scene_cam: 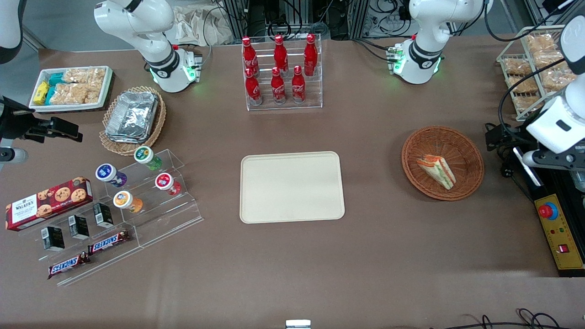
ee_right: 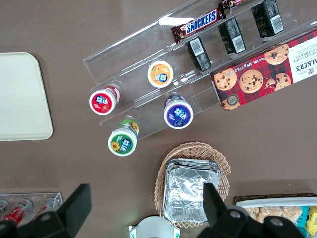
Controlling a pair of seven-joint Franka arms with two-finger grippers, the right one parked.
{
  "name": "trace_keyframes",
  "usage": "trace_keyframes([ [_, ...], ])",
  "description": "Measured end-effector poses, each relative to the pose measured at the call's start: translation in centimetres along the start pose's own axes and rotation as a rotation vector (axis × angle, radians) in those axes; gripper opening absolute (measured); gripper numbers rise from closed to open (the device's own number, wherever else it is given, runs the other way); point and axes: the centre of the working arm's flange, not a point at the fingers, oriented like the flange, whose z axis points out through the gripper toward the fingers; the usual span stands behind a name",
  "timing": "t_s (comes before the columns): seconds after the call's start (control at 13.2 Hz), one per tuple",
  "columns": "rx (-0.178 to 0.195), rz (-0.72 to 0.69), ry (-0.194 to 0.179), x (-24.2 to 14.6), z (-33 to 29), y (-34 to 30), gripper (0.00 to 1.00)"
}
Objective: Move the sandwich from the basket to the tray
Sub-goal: 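Move the left gripper over the wrapped sandwich in the wicker basket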
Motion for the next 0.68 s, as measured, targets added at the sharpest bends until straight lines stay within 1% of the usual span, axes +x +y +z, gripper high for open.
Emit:
trace_keyframes([
  [0.15, -0.001, -0.005, 0.002, 0.7, 0.0, 0.0, 1.00],
  [0.23, -0.002, -0.030, -0.001, 1.0, 0.1, 0.1, 1.00],
  [0.3, -0.002, -0.099, -0.006, 1.2, 0.4, 0.4, 1.00],
  [0.61, 0.003, -0.611, -0.044, 2.7, 3.3, 4.5, 1.00],
  [0.68, 0.006, -0.726, -0.046, 3.1, 4.8, 5.3, 1.00],
])
